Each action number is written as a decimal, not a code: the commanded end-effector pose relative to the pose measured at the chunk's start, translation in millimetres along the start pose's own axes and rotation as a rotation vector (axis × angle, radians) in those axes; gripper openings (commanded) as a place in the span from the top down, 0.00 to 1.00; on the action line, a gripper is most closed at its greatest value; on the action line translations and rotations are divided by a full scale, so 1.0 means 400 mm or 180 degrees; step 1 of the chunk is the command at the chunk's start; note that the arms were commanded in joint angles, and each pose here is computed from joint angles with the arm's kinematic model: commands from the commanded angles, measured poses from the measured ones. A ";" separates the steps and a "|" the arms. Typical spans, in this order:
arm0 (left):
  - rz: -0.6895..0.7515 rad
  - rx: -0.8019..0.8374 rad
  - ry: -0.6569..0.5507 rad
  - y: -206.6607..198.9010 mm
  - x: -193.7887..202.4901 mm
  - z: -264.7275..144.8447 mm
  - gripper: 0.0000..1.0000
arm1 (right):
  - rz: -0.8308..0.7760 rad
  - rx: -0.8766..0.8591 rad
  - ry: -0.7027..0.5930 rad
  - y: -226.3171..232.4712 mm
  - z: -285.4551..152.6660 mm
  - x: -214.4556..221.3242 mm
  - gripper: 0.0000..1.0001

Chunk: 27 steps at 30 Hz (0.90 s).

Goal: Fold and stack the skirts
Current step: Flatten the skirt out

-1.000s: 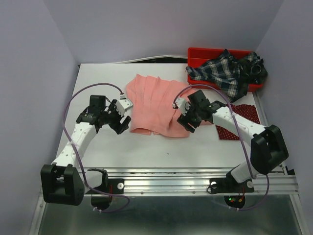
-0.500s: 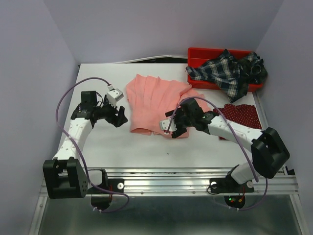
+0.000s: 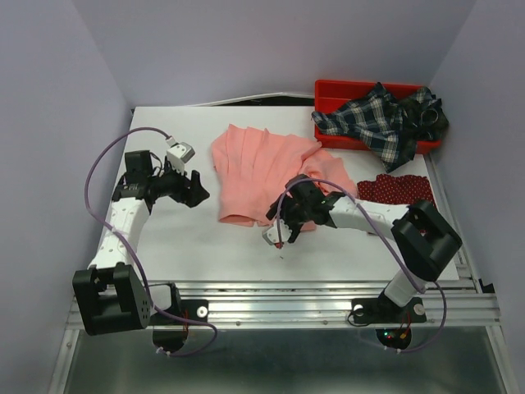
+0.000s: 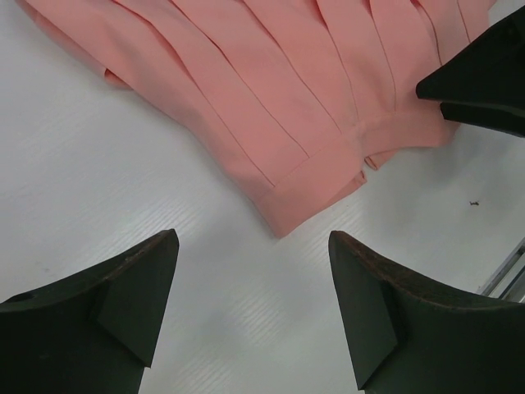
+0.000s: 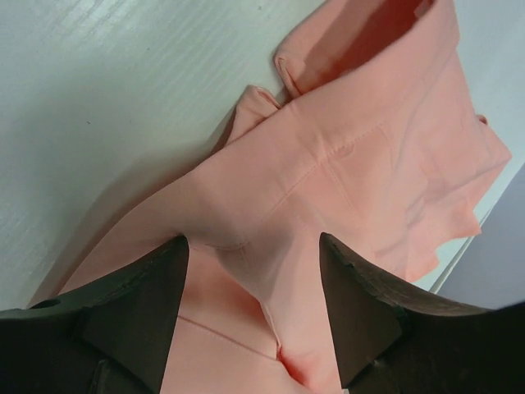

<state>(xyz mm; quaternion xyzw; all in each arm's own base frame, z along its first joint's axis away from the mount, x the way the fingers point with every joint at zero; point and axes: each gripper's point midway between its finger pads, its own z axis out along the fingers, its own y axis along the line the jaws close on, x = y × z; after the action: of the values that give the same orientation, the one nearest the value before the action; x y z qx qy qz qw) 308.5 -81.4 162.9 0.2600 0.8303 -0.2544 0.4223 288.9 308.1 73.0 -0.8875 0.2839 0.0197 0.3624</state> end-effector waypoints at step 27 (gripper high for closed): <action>0.0228 -0.0113 -0.0674 0.004 -0.081 -0.107 0.05 | 0.1900 0.2421 -0.0362 -0.770 -0.403 -0.062 0.99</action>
<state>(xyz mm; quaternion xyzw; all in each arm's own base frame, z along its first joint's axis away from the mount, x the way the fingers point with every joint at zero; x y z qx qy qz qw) 306.9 -56.6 193.0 0.2348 0.8066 -0.2446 0.4841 373.3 392.7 291.9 -0.7136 0.4280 0.0422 0.5530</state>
